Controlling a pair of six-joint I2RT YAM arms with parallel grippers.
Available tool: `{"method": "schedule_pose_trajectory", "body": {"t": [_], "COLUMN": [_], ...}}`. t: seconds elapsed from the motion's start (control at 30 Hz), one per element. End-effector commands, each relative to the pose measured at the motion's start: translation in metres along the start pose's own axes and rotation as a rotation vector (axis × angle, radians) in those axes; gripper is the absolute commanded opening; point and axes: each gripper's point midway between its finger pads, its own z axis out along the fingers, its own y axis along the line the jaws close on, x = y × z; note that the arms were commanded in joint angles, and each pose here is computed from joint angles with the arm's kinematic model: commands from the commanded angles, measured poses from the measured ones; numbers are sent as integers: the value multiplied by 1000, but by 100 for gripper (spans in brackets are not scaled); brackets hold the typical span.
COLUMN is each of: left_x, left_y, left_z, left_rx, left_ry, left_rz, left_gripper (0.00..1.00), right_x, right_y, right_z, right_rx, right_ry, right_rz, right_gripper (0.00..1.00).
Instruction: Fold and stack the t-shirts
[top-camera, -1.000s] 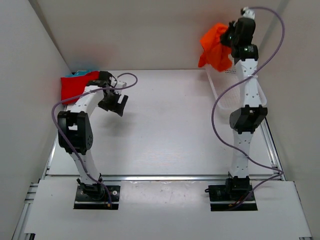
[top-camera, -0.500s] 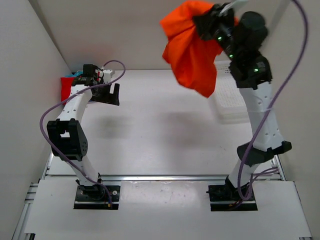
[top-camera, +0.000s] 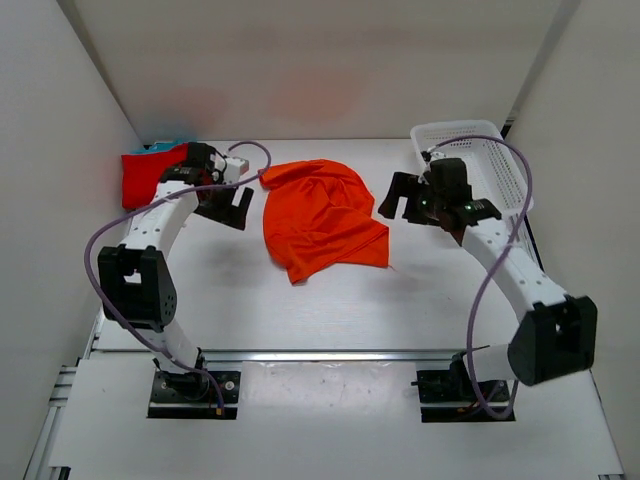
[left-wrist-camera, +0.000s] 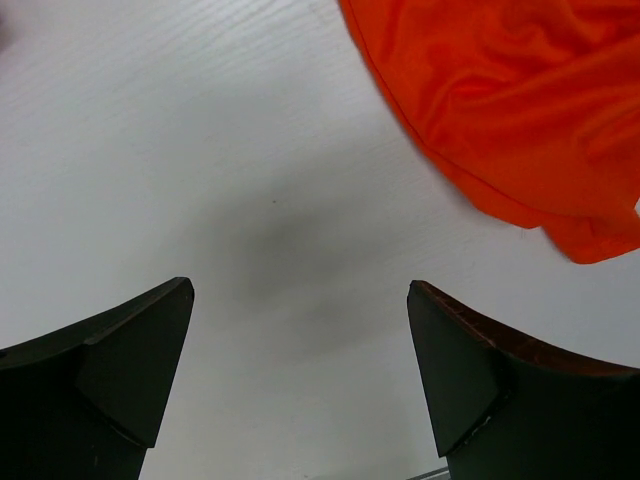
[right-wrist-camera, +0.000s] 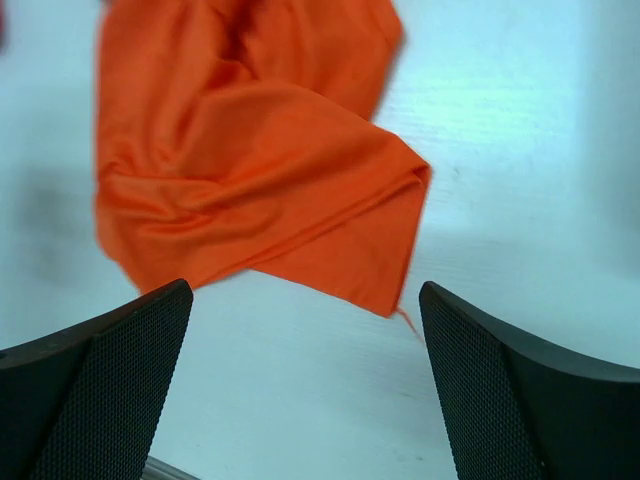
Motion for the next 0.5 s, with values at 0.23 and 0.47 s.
{"method": "schedule_pose_trajectory", "body": {"t": [0.23, 0.47], "left_x": [28, 51], "left_y": [-54, -121], "left_z": [42, 70], "left_rx": [81, 242], "left_ry": [175, 283], "left_rz": [69, 108], "left_gripper": [99, 98], "right_x": [36, 48], "right_y": [1, -19], "right_z": [13, 51], "right_rx": [-43, -12], "right_ry": [43, 118], "right_rz": [-70, -59], "right_gripper": [99, 99]}}
